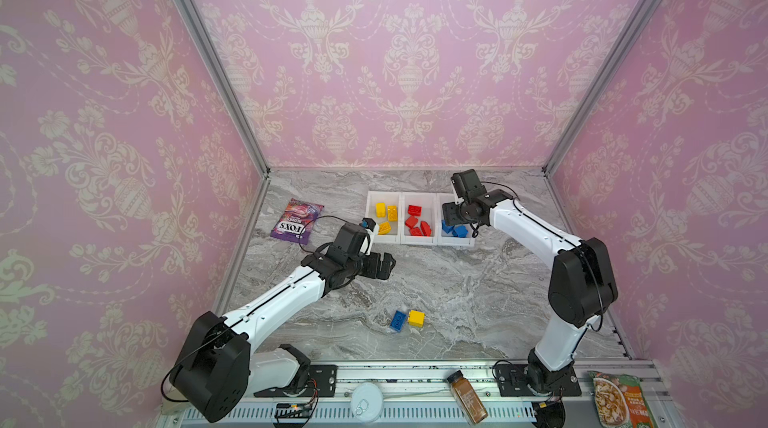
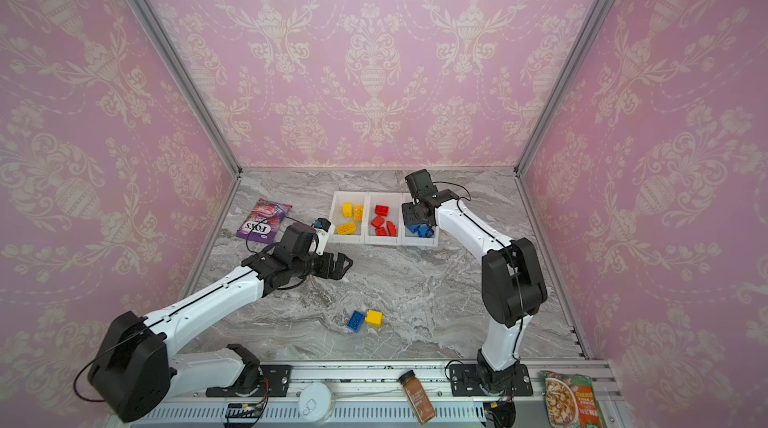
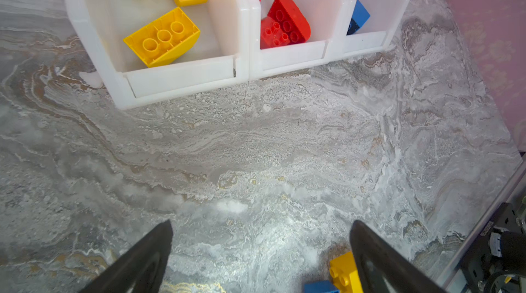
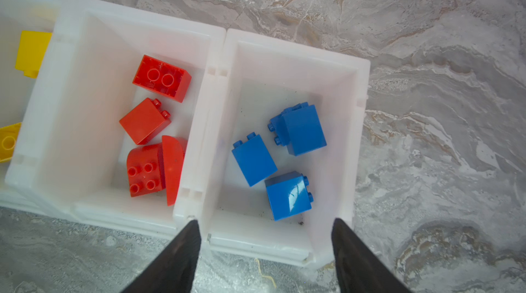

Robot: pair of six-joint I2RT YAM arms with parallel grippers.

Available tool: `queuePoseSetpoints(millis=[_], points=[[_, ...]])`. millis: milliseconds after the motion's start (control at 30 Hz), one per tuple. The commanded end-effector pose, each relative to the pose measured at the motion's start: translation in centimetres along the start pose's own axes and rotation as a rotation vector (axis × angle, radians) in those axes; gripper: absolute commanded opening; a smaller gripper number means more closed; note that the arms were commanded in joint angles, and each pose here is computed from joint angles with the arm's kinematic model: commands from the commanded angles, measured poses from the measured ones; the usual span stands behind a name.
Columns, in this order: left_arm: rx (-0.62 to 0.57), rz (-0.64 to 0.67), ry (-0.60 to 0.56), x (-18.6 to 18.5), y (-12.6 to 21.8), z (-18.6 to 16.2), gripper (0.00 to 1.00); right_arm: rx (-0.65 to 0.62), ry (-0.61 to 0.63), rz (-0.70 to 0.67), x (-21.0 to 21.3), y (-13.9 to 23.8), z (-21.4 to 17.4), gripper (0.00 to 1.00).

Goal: Sort the legos into containers by color
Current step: 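Lower the left gripper onto the yellow brick while the right gripper withdraws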

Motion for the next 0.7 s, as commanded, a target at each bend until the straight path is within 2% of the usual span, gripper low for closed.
queuePoseSetpoints(millis=[0, 233, 400, 667], points=[[0.07, -0.03, -0.06, -1.5, 0.0, -0.9, 0.99, 0.035, -0.019, 0.034, 0.1, 1.6, -1.5, 0.77], [0.178, -0.023, -0.036, -4.1, -1.2, -3.3, 0.97, 0.046, -0.045, 0.073, -0.2, 3.9, -3.4, 0.81], [0.254, -0.021, -0.047, -6.6, -2.3, -4.8, 0.93, 0.065, -0.077, 0.161, 0.3, 5.0, -5.6, 0.85], [0.37, 0.012, -0.063, -9.7, -3.6, -6.5, 0.79, 0.09, -0.131, 0.219, 0.0, 6.4, -9.8, 0.89]])
Point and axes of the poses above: each gripper's point midway between its finger pads, its own y axis back along the fingers, its own x axis along the line the jaws close on, z = x × y, the point moved 4 cm from there along y, back along the fingers
